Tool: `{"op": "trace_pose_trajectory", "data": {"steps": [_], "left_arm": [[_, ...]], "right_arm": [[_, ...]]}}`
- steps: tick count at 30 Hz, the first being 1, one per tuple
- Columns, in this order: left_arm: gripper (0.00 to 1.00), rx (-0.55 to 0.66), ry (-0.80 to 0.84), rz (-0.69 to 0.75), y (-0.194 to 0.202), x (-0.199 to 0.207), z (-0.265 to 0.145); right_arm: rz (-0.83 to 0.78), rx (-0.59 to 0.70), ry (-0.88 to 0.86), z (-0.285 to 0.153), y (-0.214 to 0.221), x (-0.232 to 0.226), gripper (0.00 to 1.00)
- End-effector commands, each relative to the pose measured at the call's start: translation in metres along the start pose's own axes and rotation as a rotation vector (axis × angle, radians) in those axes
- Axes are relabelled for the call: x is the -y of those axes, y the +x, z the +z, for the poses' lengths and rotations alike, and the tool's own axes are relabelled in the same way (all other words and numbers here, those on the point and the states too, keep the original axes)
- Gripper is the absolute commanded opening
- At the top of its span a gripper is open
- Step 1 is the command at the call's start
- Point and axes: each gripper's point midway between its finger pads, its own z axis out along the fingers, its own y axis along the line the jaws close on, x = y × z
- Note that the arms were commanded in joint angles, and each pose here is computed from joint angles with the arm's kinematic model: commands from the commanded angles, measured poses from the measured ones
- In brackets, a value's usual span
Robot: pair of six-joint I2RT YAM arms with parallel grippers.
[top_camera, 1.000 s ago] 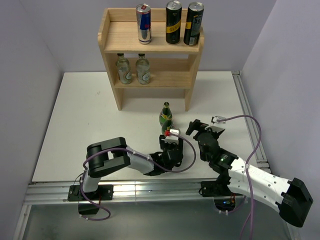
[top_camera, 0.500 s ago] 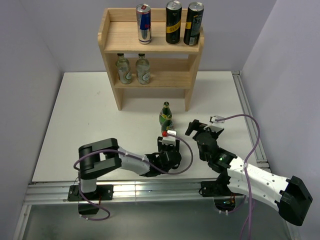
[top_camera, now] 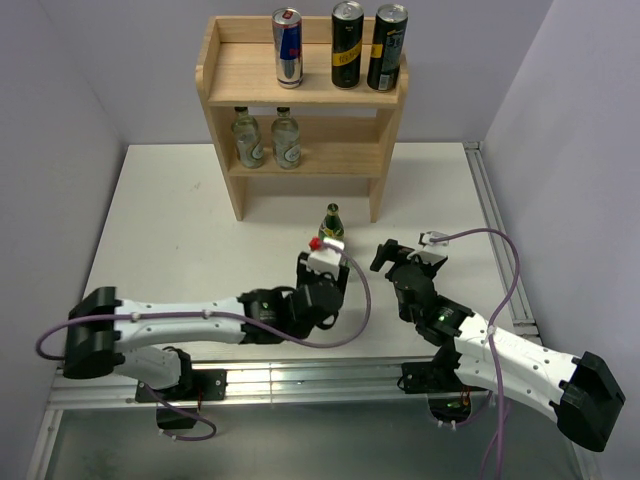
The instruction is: Place and organize the beverage onto the shelf
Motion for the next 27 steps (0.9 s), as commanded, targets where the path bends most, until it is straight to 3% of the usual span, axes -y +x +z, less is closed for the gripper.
{"op": "trace_pose_trajectory", "data": {"steps": [1, 6, 12, 21, 22, 27], "left_arm": [[0.0, 0.23, -0.034, -0.036, -0.136, -0.023, -0.031], [0.0, 0.417, -0.061, -0.104, -0.263, -0.069, -0.05], [0.0, 0.608, -0.132, -0.121, -0.375, -0.123, -0.073], [0.0, 0.627, -0.191, -0.093, -0.442, -0.161, -0.036], [0.0, 0.579, -0.206, -0.068, -0.434, -0.167, -0.014], [0.0, 0.572, -0.226, -0.081, -0.441, -0.193, 0.014]], "right_arm": [[0.043, 0.036, -0.013, 0.0, -0.014, -0.007, 1.0], [0.043, 0.036, -0.014, 0.0, -0.014, -0.006, 1.0], [0.037, 0.032, -0.012, 0.001, -0.013, -0.007, 1.0], [0.029, 0.032, -0.002, 0.001, -0.013, -0.004, 0.99], [0.031, 0.034, -0.001, 0.0, -0.013, -0.004, 1.0], [0.032, 0.035, -0.002, 0.0, -0.013, -0.003, 0.99]]}}
